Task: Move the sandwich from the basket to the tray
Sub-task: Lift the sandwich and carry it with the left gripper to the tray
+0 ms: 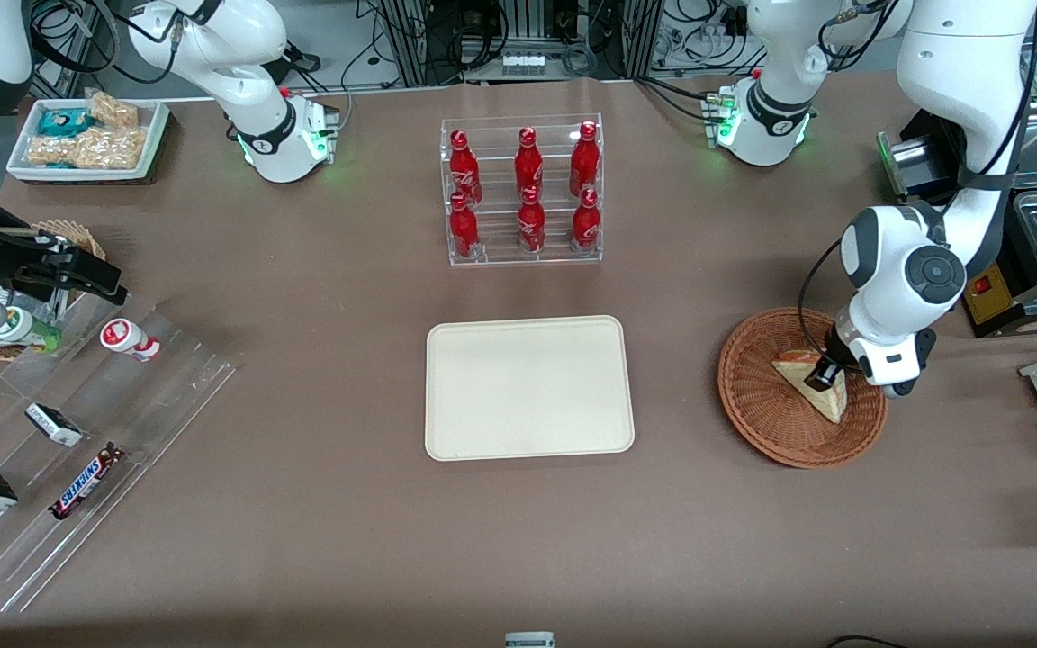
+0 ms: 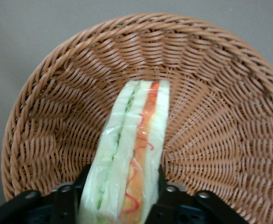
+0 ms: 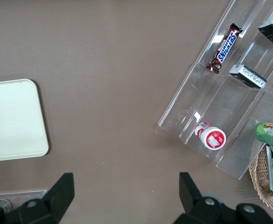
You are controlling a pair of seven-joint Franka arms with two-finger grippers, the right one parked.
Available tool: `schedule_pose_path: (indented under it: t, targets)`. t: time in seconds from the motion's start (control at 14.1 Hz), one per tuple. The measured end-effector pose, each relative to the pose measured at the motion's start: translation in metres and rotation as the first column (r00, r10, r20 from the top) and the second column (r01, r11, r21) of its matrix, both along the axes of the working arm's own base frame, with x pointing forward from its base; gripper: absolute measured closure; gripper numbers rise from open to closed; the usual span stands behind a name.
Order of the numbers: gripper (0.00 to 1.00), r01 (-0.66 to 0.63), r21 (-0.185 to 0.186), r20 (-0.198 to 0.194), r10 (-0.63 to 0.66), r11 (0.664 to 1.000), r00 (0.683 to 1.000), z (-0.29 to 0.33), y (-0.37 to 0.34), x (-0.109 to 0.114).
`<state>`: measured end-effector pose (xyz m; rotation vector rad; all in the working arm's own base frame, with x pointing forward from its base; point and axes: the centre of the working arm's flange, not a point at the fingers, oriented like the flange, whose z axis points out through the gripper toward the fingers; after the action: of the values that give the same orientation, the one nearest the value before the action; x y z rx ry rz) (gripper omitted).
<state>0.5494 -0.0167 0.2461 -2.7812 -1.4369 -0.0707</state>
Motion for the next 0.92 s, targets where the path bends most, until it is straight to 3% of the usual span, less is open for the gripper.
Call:
schedule_pose_path:
  t: [0.28,0.35,0.49,0.64,0.92]
  targets:
    - [0.74,0.025,0.003,-0.083,-0.024,1.000,0.996,0.043,-0.017,0.022]
    - [0.80,0.051,0.003,-0.082,-0.051,0.999,0.995,0.061,-0.033,0.031]
    - [0.81,0.134,0.000,-0.054,-0.134,0.991,0.990,0.093,-0.085,0.043]
    - [0.81,0.238,-0.003,-0.027,-0.238,0.971,0.971,0.105,-0.151,0.041]
    - [0.85,0.460,-0.004,0.004,-0.460,0.888,0.888,0.095,-0.288,0.030]
